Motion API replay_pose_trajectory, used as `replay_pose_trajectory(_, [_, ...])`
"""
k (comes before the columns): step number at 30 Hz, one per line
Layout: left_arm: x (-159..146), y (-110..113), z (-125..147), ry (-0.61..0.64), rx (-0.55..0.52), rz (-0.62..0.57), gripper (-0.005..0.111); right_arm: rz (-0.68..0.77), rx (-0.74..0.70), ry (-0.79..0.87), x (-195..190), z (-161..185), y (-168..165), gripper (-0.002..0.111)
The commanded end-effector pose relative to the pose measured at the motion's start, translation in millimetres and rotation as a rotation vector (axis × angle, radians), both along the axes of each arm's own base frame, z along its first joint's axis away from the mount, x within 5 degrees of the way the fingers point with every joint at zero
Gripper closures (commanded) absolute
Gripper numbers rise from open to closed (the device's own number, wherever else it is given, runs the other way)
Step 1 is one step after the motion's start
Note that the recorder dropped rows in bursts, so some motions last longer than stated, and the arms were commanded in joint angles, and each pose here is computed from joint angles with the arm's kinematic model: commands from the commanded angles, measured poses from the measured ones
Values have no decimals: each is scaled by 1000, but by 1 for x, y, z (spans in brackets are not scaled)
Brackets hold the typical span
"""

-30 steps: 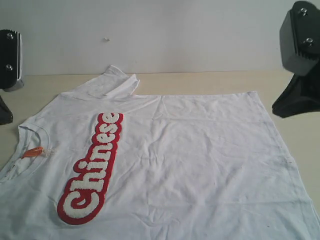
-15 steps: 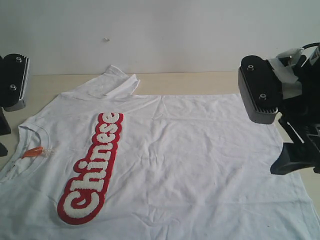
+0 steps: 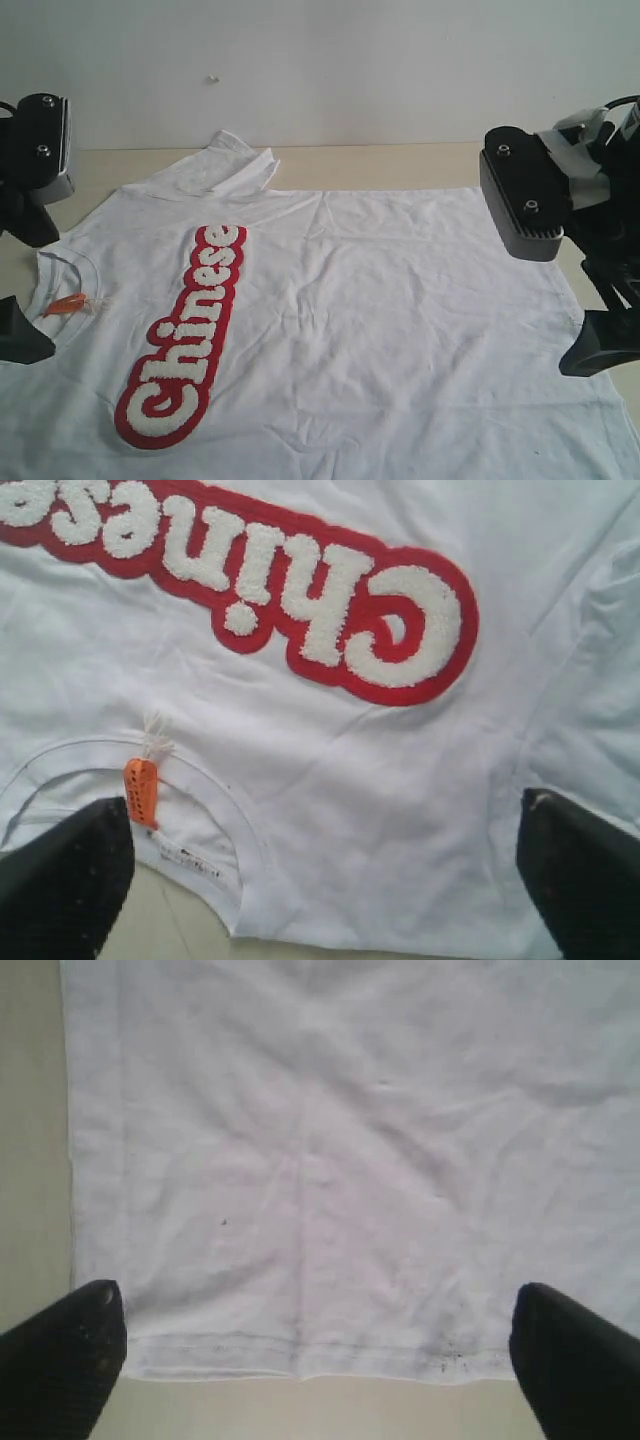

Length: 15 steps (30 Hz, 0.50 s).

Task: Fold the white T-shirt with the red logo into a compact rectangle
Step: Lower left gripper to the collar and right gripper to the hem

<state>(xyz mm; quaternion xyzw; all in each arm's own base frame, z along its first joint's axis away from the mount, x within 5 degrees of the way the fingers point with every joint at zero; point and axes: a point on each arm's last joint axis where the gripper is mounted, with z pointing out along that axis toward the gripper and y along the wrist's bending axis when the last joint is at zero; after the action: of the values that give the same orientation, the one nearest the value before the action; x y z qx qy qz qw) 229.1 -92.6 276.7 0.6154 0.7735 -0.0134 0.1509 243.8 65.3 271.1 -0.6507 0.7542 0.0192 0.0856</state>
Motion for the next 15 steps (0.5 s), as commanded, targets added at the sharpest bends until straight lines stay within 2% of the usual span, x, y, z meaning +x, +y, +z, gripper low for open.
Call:
replay_pose_trajectory(1, [8, 5, -9, -2, 82, -150, 2, 5, -1, -59, 6, 1, 0, 3])
replay_pose_trajectory(4, [19, 13, -21, -4, 146, -249, 2, 23, -5, -95, 12, -1, 1, 3])
replay_pose_trajectory(8, [46, 27, -37, 5, 222, -336, 2, 63, -102, -62, 22, -17, -4, 3])
replay_pose_trajectory(10, [63, 36, -40, 10, 264, -330, 2, 78, -149, -32, 29, -29, -8, 3])
replay_pose_trajectory(15, [107, 49, -49, 69, 264, -272, 3, 29, -150, -44, 48, -49, -25, 3])
